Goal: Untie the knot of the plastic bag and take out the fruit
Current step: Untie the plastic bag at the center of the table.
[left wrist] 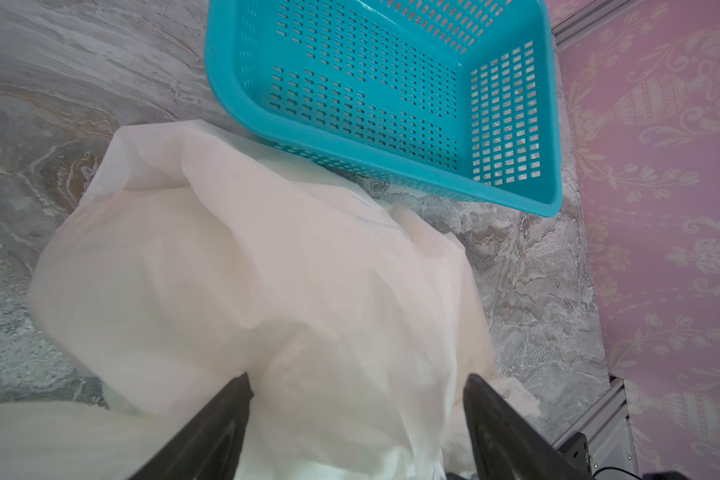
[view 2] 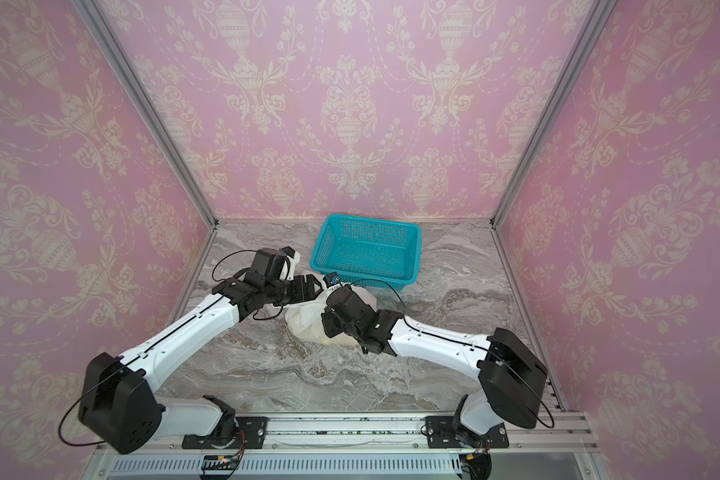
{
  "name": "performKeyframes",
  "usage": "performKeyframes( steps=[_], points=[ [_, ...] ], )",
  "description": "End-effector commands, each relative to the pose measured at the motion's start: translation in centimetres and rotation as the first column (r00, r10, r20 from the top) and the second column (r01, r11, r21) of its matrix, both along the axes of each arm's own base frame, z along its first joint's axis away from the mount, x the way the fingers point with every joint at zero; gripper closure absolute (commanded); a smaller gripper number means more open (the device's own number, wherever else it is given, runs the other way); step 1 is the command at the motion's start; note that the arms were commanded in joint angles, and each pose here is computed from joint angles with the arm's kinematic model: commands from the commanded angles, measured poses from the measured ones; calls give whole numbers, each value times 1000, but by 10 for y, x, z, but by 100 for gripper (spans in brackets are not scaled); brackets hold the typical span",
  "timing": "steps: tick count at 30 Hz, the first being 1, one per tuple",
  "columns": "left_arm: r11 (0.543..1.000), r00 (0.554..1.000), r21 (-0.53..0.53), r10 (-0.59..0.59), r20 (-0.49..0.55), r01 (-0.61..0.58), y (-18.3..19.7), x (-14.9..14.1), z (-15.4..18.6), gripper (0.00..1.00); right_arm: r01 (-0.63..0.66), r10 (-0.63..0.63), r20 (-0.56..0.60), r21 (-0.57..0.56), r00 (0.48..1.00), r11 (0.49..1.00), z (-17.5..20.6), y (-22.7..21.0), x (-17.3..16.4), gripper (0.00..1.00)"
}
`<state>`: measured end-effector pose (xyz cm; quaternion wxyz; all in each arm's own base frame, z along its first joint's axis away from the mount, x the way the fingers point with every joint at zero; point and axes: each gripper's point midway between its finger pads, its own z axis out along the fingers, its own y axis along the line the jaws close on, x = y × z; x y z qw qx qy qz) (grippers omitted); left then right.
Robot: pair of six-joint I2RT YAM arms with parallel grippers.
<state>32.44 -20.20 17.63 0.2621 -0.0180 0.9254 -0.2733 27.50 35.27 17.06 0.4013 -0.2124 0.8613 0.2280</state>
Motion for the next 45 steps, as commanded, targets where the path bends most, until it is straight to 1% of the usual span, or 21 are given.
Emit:
performKeyframes(
  steps=[1,4,5,8,10,12,14,15,16,22,27,30,32,34,35,37,38,40,45],
  points=[
    [999,999,-3,-44,23,44,-10,1,9,15,-42,40,46,41,998,998,15,6,-5,100],
    [998,998,-4,-55,22,55,-14,0,7,14,-31,30,47,39,998,999,14,5,-4,100],
    [998,998,0,-56,18,56,-14,0,4,15,-28,26,48,41,999,999,15,5,-4,100],
    [998,998,14,-60,6,60,-16,2,-2,27,-19,18,47,41,999,999,14,3,-4,100],
    [998,998,26,-57,-7,57,-16,3,-6,47,-15,13,48,42,999,999,14,1,-5,100],
    [998,999,54,-42,-9,42,-12,6,-10,71,-6,3,53,46,999,999,15,-1,-5,100],
    [997,1000,71,-26,1,26,-8,8,-11,91,2,-5,57,44,998,999,16,-5,-5,100],
    [997,1000,79,-17,7,17,-6,9,-11,98,7,-9,60,43,998,999,16,-6,-5,100],
    [996,1000,87,-9,14,8,-4,9,-10,100,14,-16,61,41,998,999,16,-8,-4,100],
    [990,995,127,52,85,-62,14,11,3,100,57,-58,67,4,996,998,11,-18,-1,100],
    [974,974,161,131,184,-161,39,8,23,100,90,-88,75,-13,993,996,8,-26,2,100],
    [970,961,150,154,230,-191,48,4,35,100,89,-88,69,-7,994,996,9,-26,1,99],
    [974,958,132,150,244,-186,47,3,39,100,49,-50,61,12,997,999,11,-19,-3,76],
    [976,958,122,148,246,-182,46,3,40,100,3,-5,57,36,998,999,15,-12,-10,56],
    [976,959,121,147,244,-181,45,3,39,100,-12,10,59,44,998,999,16,-9,-12,47],
    [976,959,123,148,243,-182,45,4,38,100,-37,34,64,54,997,998,19,-4,-16,35],
    [976,959,125,147,242,-181,45,4,38,100,-47,43,63,54,997,997,19,-1,-17,31],
    [976,960,124,147,239,-180,44,4,37,100,-60,57,60,52,997,997,19,7,-19,28],
    [975,961,129,147,235,-181,44,5,35,100,-38,38,26,16,999,999,8,26,-9,26]
  ],
)
